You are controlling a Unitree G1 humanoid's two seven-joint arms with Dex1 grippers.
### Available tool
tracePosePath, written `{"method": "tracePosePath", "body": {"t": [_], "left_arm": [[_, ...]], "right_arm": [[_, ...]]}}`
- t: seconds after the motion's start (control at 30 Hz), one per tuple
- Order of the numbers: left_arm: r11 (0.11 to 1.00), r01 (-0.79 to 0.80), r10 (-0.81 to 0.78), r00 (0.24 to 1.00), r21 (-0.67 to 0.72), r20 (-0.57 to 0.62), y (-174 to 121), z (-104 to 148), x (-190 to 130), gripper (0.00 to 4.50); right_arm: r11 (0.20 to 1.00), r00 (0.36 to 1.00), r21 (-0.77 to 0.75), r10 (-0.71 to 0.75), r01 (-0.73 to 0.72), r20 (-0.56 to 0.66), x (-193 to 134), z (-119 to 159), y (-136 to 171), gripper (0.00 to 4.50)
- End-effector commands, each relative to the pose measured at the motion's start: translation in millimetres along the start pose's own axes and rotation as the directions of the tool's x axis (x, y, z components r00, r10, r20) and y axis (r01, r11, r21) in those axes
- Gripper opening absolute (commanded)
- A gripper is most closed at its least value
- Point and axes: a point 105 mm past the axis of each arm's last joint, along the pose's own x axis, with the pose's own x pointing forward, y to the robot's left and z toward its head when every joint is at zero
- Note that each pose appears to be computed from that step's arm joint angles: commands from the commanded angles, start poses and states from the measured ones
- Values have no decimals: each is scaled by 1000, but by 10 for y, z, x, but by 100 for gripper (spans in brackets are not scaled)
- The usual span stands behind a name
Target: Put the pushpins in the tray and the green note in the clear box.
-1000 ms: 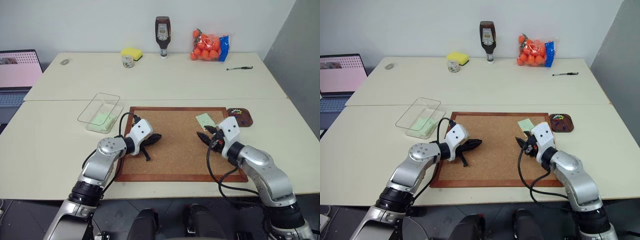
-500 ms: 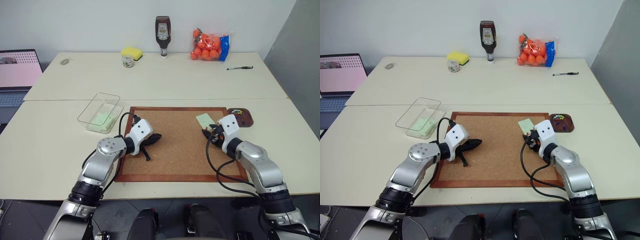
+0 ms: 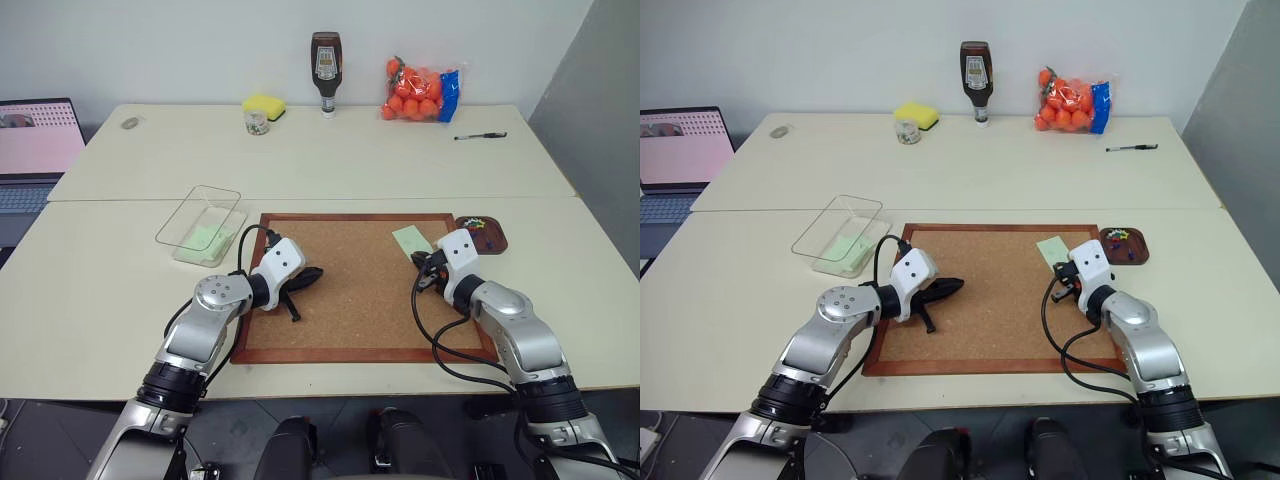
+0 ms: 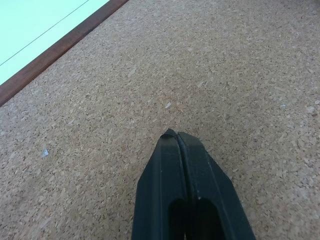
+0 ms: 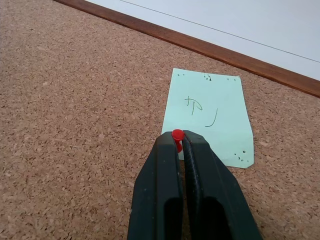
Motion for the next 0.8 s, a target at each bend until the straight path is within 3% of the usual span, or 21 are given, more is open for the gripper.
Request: {"method": "tracePosePath", "body": {"t": [0.03, 0.4, 0.57, 0.63, 0.8], "left_arm": [[1000, 1, -1, 1000, 6, -11, 0, -18, -12, 0], [1000, -2, 2, 1000, 2, -10, 12, -22, -6, 0], [988, -143, 147, 984, -51, 96, 404, 278, -24, 0], [987, -140, 153, 972, -85, 176, 513, 505, -42, 40], [998, -62, 58, 947, 3, 315, 448, 906, -19, 128]], "right_arm": [[999, 987, -46, -8, 16, 159, -70, 386, -34, 2], [999, 963, -37, -10, 20, 270, -208, 620, -1, 2], [998, 958, -61, 16, 1, 285, -238, 692, 61, 2], [998, 957, -68, 32, -12, 287, -239, 716, 90, 0], [997, 957, -71, 44, -25, 288, -218, 753, 113, 0]]}}
